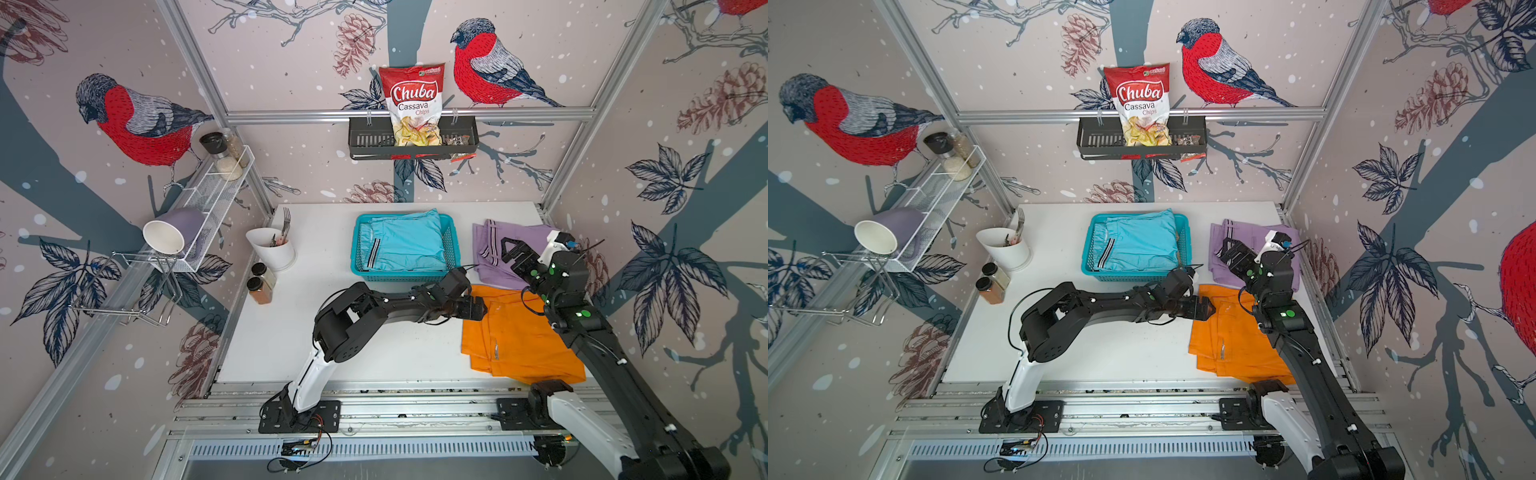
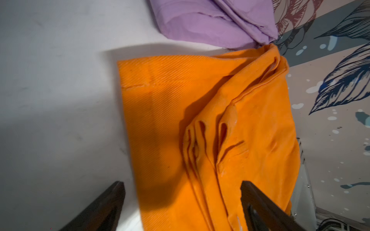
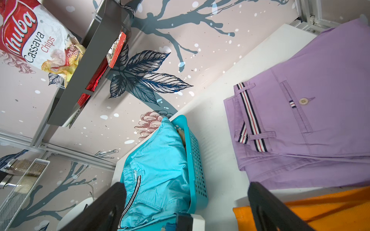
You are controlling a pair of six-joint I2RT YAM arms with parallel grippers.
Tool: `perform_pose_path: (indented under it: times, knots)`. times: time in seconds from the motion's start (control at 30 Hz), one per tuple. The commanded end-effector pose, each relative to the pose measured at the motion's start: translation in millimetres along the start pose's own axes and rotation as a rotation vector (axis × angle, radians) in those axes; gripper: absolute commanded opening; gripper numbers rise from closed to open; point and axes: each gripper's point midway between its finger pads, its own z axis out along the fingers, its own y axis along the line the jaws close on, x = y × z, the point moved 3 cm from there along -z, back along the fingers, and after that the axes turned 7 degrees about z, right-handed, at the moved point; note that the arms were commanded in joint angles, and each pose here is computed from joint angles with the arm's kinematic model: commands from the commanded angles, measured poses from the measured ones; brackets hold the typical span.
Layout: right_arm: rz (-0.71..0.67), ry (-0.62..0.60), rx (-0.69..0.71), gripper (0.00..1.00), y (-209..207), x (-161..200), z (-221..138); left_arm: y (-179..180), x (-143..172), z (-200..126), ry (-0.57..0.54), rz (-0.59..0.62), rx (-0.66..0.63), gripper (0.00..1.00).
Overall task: Put the folded long pants in the basket
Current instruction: Move the long pant to the center of the board.
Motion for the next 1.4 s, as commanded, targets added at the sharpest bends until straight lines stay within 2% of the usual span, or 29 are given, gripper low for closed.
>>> perform_pose_path:
  times: [0.0, 0.13, 0.23, 0.27, 0.3, 0.43, 0.53, 0.7, 0.93, 1.1, 1.23, 1.37]
  knots:
    - [0.003, -0.008, -0.043, 1.00, 9, -4, 0, 24, 54, 13, 0.217, -0.090, -0.081, 0.95]
    - [0.004, -0.004, -0.048, 1.00, 9, -3, 0, 26, 66, 25, 0.267, -0.122, -0.060, 0.91]
    - [0.004, -0.003, -0.051, 1.00, 10, -3, 0, 28, 72, 30, 0.288, -0.135, -0.053, 0.79]
    - [0.005, -0.003, -0.051, 1.00, 10, -3, 0, 28, 72, 31, 0.290, -0.135, -0.048, 0.72]
    - [0.005, -0.004, -0.053, 1.00, 10, -4, -1, 27, 72, 31, 0.292, -0.135, -0.044, 0.64]
    - [0.006, -0.003, -0.055, 1.00, 11, -4, -1, 28, 73, 29, 0.306, -0.139, -0.058, 0.01]
    - [0.009, -0.005, -0.050, 1.00, 9, -3, 0, 28, 71, 23, 0.316, -0.126, -0.085, 0.00]
    - [0.040, -0.005, -0.032, 1.00, -3, 0, 4, 29, 51, -9, 0.259, -0.122, -0.112, 0.00]
    - [0.109, 0.040, 0.028, 1.00, -35, 14, 16, 74, 36, -79, 0.167, -0.191, -0.225, 0.00]
    - [0.159, 0.111, 0.085, 1.00, -63, 35, 26, 131, 58, -114, 0.204, -0.169, -0.423, 0.00]
    - [0.202, 0.216, 0.113, 0.97, -83, 60, 33, 154, 72, -134, 0.174, -0.270, -0.372, 0.00]
    - [0.222, 0.330, 0.134, 0.93, -100, 88, 39, 160, 62, -149, 0.128, -0.277, -0.426, 0.00]
